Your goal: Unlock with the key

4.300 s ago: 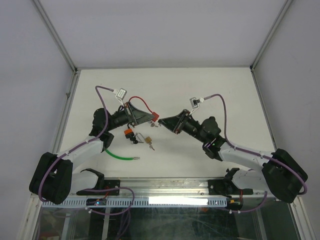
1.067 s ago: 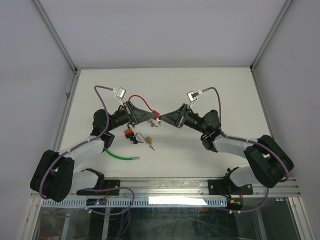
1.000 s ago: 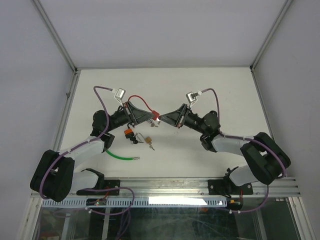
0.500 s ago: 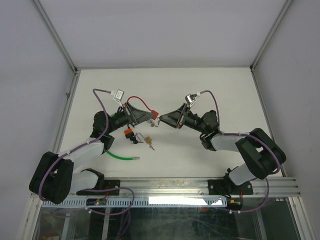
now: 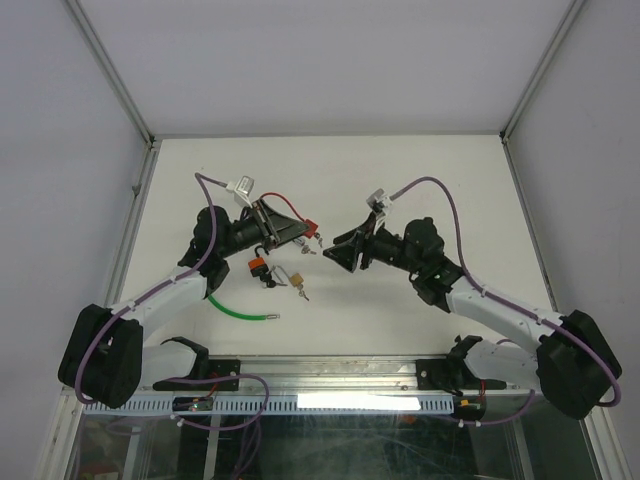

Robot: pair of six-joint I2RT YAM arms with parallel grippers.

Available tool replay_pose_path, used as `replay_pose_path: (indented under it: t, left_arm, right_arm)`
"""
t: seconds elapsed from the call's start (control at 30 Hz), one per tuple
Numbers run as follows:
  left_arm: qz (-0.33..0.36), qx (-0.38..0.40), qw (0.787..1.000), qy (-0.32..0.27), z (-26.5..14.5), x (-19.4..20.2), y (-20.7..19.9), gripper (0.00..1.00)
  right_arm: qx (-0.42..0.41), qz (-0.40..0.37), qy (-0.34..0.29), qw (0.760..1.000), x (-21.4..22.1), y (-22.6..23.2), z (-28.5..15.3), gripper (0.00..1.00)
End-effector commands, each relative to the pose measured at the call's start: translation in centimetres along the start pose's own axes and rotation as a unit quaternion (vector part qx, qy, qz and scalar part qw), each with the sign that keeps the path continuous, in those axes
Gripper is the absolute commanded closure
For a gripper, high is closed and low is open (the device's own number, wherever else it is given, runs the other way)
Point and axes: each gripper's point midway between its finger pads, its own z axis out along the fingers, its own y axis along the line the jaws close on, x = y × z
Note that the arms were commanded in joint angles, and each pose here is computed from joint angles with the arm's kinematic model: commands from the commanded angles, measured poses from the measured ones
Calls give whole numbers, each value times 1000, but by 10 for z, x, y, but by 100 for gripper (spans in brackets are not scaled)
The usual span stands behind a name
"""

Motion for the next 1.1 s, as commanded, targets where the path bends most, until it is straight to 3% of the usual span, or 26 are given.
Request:
replay_pose_path:
  t: [0.0, 0.2, 0.4, 0.8, 1.07]
  left_arm:
    - [13, -6, 1000, 9, 5, -6, -12, 100]
    - [15, -21, 999, 31, 7, -3, -8, 100]
    - [16, -17, 999, 40, 7, -1, -10, 100]
    - [21, -9, 999, 43, 5, 0, -17, 100]
    - [21, -8, 999, 46, 5, 0, -19, 100]
  right_arm:
    - [50, -241, -1, 969, -8, -11, 3, 44]
    - [75, -387, -29, 919, -17, 5, 12, 47]
    - [108, -442, -62, 888, -24, 11, 18, 52]
    - [128, -486, -37, 864, -8, 1, 35, 60]
    - [135, -488, -45, 861, -8, 0, 37, 73]
